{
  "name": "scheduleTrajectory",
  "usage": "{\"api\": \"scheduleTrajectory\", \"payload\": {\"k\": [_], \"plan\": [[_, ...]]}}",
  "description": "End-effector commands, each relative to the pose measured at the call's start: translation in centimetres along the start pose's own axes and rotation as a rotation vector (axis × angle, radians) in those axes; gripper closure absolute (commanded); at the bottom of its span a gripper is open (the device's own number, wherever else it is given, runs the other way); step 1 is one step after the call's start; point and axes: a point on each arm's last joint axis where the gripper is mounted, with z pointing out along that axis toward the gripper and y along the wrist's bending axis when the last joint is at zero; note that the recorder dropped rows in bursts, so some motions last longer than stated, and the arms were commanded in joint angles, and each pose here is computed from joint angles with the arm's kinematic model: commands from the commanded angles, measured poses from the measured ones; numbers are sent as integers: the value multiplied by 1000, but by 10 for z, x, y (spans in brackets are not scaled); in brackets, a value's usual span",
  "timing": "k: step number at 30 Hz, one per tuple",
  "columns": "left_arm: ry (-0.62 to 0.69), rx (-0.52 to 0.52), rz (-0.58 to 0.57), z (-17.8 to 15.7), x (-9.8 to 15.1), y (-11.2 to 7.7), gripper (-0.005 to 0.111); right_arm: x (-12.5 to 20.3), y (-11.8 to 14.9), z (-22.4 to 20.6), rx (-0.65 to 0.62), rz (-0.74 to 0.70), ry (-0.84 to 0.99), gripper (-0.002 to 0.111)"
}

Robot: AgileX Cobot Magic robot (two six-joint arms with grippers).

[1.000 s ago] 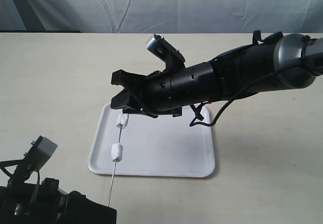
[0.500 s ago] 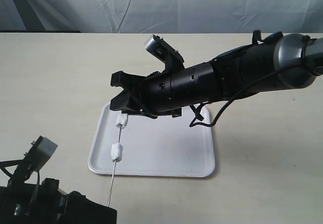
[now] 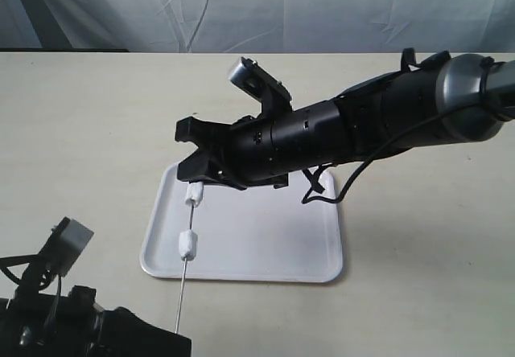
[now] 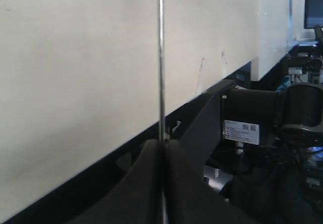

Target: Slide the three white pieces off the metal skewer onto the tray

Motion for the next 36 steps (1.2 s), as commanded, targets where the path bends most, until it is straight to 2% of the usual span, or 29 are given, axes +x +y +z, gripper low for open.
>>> {"api": "scheduleTrajectory", "payload": {"k": [1, 4, 11, 14, 19, 24, 28, 30, 34, 36], "plan": [[83, 109, 6, -1, 9, -10, 107, -1, 0, 0, 3, -20, -3, 96], [115, 128, -25, -2, 16, -8, 107, -1, -1, 0, 9, -31, -2, 96], [177, 64, -97, -6, 44, 17, 107, -2, -3, 0, 39, -50, -9, 96], [225, 67, -61, -7, 48, 17, 107, -3, -5, 0, 57, -50, -21, 96], [254, 136, -86, -8, 51, 11, 107, -5, -10, 0, 111, -71, -43, 96], [284, 116, -88, -8, 53, 13, 107, -9, -16, -2, 173, -75, -84, 96], [257, 86, -95, -7, 51, 15, 107, -5, -16, -2, 180, -161, -29, 96], [222, 47, -97, -6, 48, 19, 107, -2, -16, -1, 177, -174, 3, 90], [162, -25, -99, -5, 43, 26, 107, -1, -15, -1, 167, -178, 17, 67], [145, -47, -98, -5, 42, 28, 107, -1, -15, -1, 164, -156, 12, 63]]}}
